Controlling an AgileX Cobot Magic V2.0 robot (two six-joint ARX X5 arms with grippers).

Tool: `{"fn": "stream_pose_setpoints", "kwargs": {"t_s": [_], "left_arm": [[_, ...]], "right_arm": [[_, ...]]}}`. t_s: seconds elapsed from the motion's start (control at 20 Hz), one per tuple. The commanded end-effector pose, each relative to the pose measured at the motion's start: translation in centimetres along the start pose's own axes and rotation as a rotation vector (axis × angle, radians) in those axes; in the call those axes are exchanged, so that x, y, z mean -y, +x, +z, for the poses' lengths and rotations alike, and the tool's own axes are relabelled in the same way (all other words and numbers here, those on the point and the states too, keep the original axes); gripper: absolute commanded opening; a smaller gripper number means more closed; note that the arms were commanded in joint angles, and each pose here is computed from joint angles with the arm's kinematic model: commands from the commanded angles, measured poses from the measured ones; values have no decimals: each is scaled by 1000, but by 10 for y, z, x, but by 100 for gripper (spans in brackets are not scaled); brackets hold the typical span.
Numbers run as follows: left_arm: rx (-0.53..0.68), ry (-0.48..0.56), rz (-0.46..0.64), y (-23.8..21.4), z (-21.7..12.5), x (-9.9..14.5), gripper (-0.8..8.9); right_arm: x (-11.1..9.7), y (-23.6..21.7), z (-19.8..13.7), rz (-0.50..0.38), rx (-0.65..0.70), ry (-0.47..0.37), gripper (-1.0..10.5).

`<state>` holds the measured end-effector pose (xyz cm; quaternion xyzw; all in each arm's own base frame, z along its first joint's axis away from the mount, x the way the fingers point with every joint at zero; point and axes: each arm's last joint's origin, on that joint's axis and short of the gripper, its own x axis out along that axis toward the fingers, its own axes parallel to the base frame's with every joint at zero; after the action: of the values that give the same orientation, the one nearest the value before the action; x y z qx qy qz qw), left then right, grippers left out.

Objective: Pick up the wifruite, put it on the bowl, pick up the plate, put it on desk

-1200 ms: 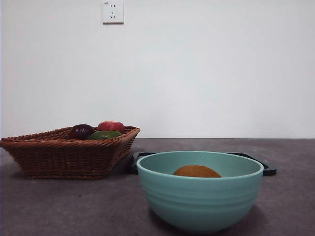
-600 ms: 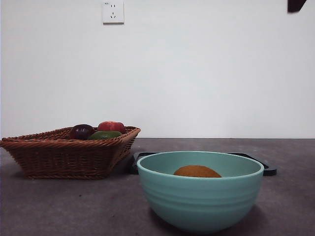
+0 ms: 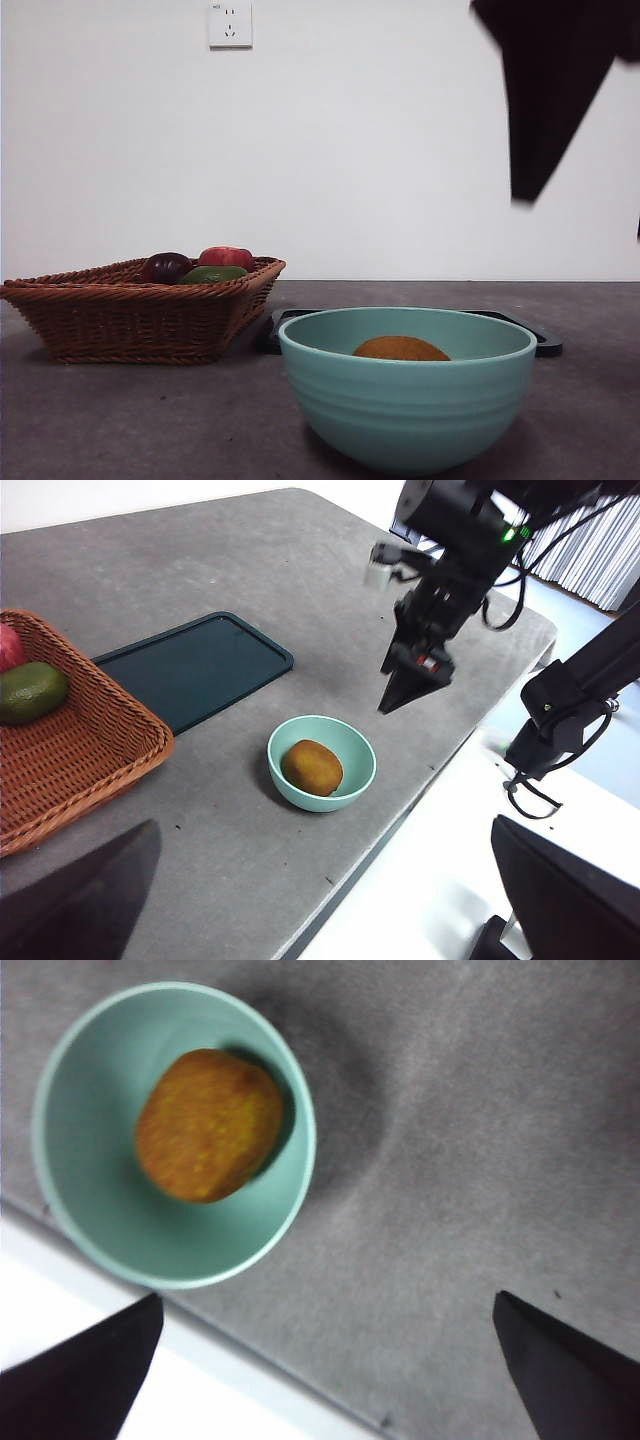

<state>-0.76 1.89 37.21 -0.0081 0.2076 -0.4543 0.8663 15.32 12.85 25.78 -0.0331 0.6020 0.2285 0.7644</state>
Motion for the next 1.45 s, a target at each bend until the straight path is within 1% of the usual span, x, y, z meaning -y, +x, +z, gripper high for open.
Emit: {"fn": "stream_pose_setpoints", "kwargs": {"t_s": [0.05, 0.4, 0.5, 0.65, 0.8, 0.9, 0.95, 1.05, 1.15, 1.2, 1.45], "left_arm": [[22, 3, -14, -3, 3, 0, 530], [22, 3, -14, -3, 3, 0, 530], [22, 3, -14, -3, 3, 0, 530], [22, 3, -14, -3, 3, 0, 530], [22, 3, -14, -3, 3, 0, 530], [22, 3, -14, -3, 3, 0, 530], [22, 3, -14, -3, 3, 0, 530], [22, 3, -14, -3, 3, 0, 530], [22, 3, -14, -3, 3, 0, 530], [22, 3, -14, -3, 3, 0, 530], [22, 3, -14, -3, 3, 0, 530]], "right_arm": [[-1, 12, 3, 8, 19, 48, 556], [-1, 39, 14, 9, 27, 95, 556], [-1, 50, 18, 1, 8, 104, 556], [1, 68, 22, -23, -52, 107, 509], [2, 81, 24, -39, -94, 109, 422], [2, 85, 25, -40, -102, 111, 338], [2, 86, 25, -36, -100, 111, 232], [0, 86, 26, -9, -95, 109, 96], [-2, 86, 27, 22, -98, 108, 62], [-3, 86, 27, 40, -101, 108, 19], [-4, 83, 30, 55, -86, 110, 9]]}}
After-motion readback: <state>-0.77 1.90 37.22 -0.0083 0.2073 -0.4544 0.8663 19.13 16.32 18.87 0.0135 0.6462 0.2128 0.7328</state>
